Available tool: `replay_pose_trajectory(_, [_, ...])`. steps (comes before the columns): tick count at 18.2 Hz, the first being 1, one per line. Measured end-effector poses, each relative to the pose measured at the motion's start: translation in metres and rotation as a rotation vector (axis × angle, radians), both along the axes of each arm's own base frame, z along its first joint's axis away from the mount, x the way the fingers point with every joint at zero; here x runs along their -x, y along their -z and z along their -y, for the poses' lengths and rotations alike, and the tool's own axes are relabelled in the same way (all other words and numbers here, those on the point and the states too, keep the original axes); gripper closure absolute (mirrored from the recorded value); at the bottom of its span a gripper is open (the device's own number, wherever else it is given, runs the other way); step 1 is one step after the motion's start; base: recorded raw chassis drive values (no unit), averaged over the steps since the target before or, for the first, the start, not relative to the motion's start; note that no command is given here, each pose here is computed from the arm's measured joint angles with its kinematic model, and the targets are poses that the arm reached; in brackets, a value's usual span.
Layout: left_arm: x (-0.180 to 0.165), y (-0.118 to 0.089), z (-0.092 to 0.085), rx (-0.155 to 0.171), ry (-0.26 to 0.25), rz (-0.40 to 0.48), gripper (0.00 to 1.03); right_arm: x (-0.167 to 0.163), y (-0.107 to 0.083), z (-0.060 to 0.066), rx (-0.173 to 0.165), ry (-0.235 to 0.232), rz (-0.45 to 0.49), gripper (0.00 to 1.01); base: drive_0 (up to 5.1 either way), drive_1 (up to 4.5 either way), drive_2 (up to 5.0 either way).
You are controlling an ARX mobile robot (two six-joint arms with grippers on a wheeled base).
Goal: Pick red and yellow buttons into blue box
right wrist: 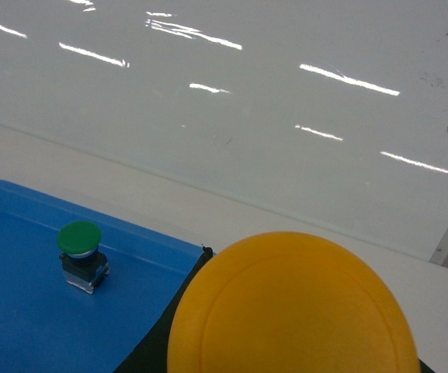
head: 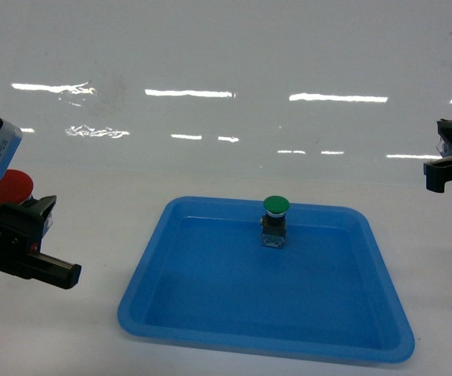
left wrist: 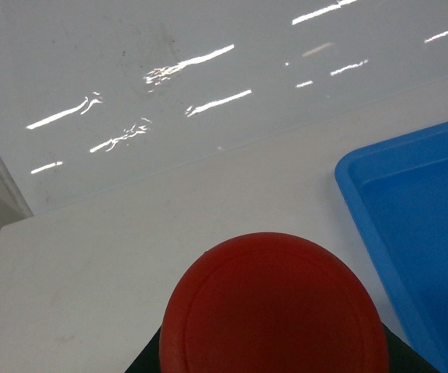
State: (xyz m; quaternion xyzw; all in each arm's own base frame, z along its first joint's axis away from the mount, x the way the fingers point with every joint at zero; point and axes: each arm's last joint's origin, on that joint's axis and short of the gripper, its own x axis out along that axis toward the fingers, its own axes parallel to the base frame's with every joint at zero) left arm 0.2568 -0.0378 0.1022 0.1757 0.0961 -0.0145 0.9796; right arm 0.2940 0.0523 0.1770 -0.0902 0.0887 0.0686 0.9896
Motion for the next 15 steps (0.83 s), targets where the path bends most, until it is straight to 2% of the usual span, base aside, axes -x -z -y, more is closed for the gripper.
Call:
replay_pose_trajectory(4, [0.0,0.0,0.0,0.0,0.0,0.0,0.78,0.0,0.0,-0.0001,0.0,0.0,0.0,0.74,0.0,0.0,0.0])
replay_pose_trajectory(15, [-0.0007,-0.0004,0.0001,0.0,0.0,0.001,0.78,0.0002,0.0009,0.0,0.001,0.0,-0.005,0.74,0.3,-4.2,4.0])
